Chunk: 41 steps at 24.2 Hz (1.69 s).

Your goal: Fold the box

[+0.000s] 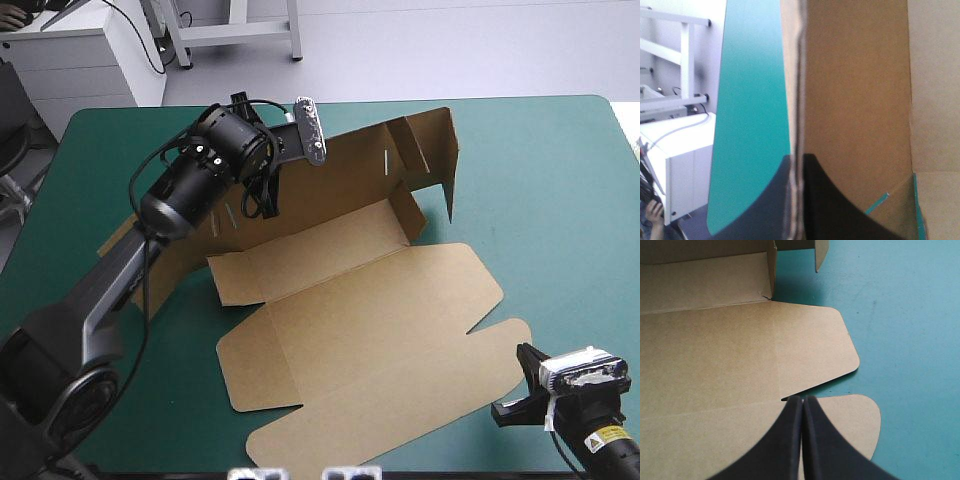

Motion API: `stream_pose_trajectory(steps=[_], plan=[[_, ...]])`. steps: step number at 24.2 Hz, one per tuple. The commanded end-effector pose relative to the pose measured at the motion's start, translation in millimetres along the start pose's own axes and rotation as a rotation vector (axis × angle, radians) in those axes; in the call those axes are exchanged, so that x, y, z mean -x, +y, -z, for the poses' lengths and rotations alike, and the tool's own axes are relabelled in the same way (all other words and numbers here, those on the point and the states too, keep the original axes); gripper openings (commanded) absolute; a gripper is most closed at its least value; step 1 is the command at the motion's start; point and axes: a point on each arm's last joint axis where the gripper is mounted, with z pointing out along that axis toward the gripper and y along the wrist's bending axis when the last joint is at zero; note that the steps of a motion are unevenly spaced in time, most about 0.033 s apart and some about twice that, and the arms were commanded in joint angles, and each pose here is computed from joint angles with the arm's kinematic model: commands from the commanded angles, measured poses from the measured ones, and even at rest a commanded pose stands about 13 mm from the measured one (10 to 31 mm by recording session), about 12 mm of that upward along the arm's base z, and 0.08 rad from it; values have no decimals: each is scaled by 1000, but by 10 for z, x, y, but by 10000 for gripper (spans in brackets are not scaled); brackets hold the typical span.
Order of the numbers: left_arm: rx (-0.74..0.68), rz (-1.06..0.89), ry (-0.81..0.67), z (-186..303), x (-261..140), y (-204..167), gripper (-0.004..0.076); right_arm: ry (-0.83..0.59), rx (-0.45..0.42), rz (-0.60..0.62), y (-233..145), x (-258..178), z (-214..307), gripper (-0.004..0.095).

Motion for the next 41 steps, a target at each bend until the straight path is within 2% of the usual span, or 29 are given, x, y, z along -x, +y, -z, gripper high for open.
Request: stream_pose_trajectory(steps=[1, 8, 11, 12, 19, 24, 27, 33, 38, 41], plan=[[170, -53, -124, 583, -87, -8, -8, -80, -11, -3, -11, 141, 28, -14], [268, -293, -108, 393, -389, -579, -8, -80, -11, -3, -11, 141, 28, -14], [333, -340, -183, 270, -445, -768, -8, -80, -11, -3, -11, 141, 28, -14], [371, -364, -255, 195, -434, -872, -8, -80, -11, -3, -11, 141, 28, -14], [403, -410, -309, 10, -388, -985, -8, -94, -15, -3, -15, 153, 29, -14], [388, -365, -252, -93, -408, -990, -8, -113, -15, 4, -10, 230, 76, -14], [382, -297, -257, -88, -384, -950, -8, -119, -27, 18, -25, 518, 139, -14], [416, -256, -195, 8, -398, -808, -8, -33, -31, -3, -94, 989, -46, -14], [386, -222, -177, -12, -419, -827, -8, 52, -27, -16, -214, 1544, -531, -14], [385, -223, -167, -14, -427, -828, -8, 121, -22, -17, -296, 1736, -929, -14]])
